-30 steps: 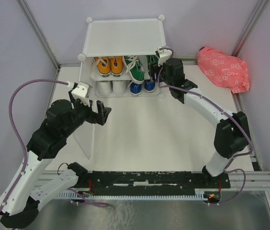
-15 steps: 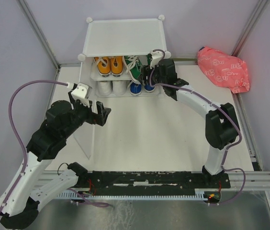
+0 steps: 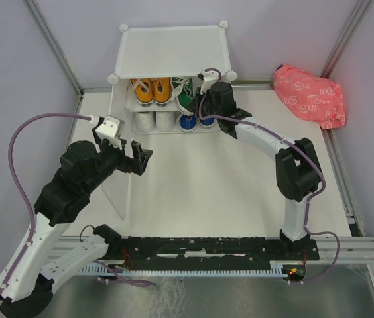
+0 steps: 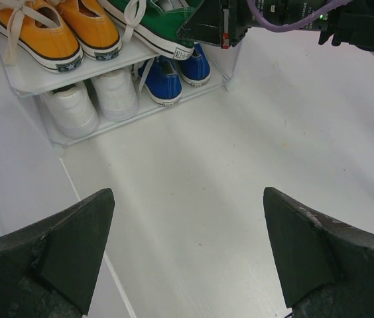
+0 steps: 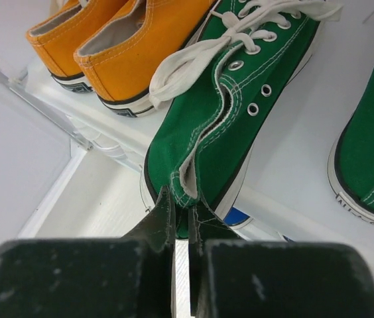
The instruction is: Place and organize the shoes in the shoe cabinet
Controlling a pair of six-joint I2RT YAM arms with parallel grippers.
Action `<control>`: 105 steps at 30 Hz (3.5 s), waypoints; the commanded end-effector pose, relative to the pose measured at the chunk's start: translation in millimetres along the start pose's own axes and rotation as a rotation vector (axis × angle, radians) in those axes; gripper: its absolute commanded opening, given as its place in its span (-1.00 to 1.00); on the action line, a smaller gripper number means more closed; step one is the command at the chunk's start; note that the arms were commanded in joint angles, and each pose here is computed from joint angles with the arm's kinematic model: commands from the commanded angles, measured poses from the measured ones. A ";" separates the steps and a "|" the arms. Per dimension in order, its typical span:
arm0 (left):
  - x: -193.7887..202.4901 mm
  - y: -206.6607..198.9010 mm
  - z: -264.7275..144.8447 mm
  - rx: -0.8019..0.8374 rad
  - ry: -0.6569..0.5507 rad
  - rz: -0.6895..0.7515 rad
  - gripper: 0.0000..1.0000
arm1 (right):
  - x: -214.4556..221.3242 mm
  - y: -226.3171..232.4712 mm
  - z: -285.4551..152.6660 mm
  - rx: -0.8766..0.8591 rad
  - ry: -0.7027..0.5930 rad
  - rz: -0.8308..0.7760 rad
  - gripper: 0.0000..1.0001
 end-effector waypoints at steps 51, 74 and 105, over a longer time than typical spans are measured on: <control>-93.0 25.2 -6.8 -0.402 -0.155 0.008 0.98 | -2.5 0.6 -196.8 0.643 0.112 -0.007 0.98; -18.2 32.7 19.9 -0.555 -0.048 -0.118 0.98 | -6.6 12.2 -279.7 0.580 0.100 0.038 0.98; -10.4 -32.4 167.3 0.162 -0.241 -0.276 0.98 | -14.4 10.6 -321.5 0.635 0.011 0.042 0.98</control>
Point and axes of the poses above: each gripper's point midway between its finger pads, its own z axis out along the fingers, its own y axis along the line the jaws close on, x = y × z, the point moved 10 cm from there along -z, back along the fingers, and after that the axes turned 1 degree about z, right-handed, at the moved point
